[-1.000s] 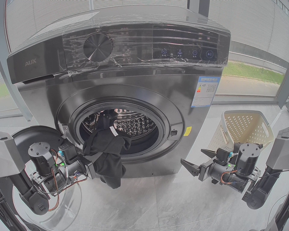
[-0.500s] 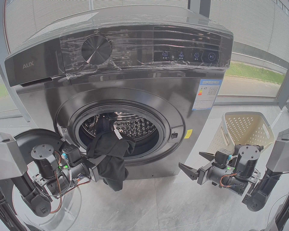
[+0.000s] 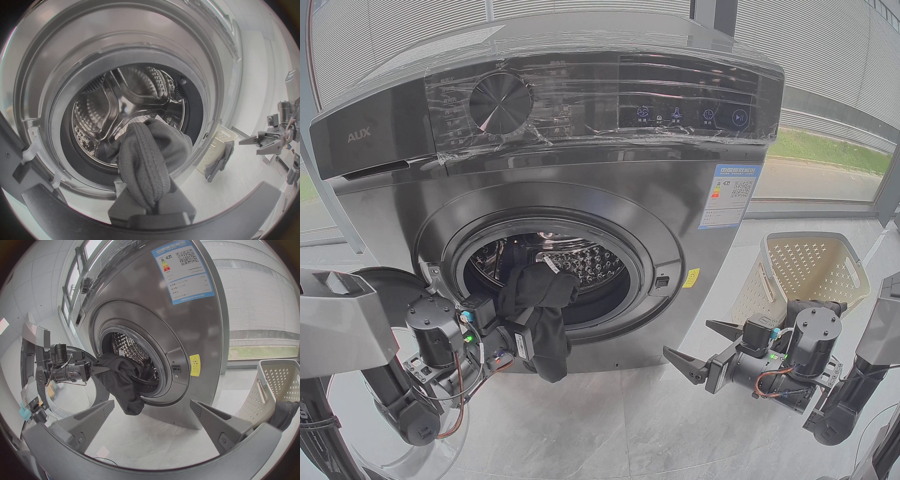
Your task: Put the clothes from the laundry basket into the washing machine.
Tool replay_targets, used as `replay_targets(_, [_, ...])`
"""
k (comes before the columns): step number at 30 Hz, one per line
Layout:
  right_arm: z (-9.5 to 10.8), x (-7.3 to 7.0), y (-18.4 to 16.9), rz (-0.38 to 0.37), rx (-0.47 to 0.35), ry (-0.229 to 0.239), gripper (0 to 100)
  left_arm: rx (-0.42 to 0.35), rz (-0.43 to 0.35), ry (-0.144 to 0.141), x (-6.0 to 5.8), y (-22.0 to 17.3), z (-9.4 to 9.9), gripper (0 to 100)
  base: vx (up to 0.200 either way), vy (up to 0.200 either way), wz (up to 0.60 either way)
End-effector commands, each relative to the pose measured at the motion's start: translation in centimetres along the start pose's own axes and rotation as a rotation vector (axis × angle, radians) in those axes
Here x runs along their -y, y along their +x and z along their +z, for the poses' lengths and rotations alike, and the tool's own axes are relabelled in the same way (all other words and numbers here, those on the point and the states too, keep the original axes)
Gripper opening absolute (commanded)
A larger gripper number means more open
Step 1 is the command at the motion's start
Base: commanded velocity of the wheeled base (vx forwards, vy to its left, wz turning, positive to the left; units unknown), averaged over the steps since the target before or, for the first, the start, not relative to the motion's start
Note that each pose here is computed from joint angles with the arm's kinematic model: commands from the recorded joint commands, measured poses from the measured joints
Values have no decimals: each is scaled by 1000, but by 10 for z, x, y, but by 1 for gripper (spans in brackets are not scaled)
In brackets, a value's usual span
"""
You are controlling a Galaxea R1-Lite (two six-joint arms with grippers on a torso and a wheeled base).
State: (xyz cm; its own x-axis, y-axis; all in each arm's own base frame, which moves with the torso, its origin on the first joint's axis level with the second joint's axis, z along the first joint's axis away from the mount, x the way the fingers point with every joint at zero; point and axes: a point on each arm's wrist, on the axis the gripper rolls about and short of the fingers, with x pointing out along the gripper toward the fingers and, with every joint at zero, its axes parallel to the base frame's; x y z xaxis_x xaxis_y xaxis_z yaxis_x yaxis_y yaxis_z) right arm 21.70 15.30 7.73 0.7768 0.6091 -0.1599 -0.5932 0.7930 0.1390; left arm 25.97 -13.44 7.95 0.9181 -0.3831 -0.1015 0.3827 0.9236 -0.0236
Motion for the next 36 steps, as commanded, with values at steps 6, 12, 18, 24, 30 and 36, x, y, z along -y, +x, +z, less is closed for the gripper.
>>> replay_targets(6, [2,-5,-5,18,7,-3,100,-27,0,-8,18,-3,-8,0,0,133,0])
replay_targets(12, [3,-6,-6,20,9,-4,100,-27,9,-5,15,-1,-8,0,0,67,0])
replay_targets(18, [2,-9,-9,29,2,-4,100,-35,8,7,15,-3,-9,0,0,0,0])
replay_targets(24, [3,-9,-9,30,5,-4,100,-24,-8,-4,18,-1,-8,0,0,0,0])
replay_targets(30, [1,-14,-10,52,-3,-8,100,4,-100,-2,25,18,-8,0,0,0,0])
replay_targets(36, [0,-20,-13,71,-9,-12,100,19,-167,-29,30,42,-14,0,0,0,0])
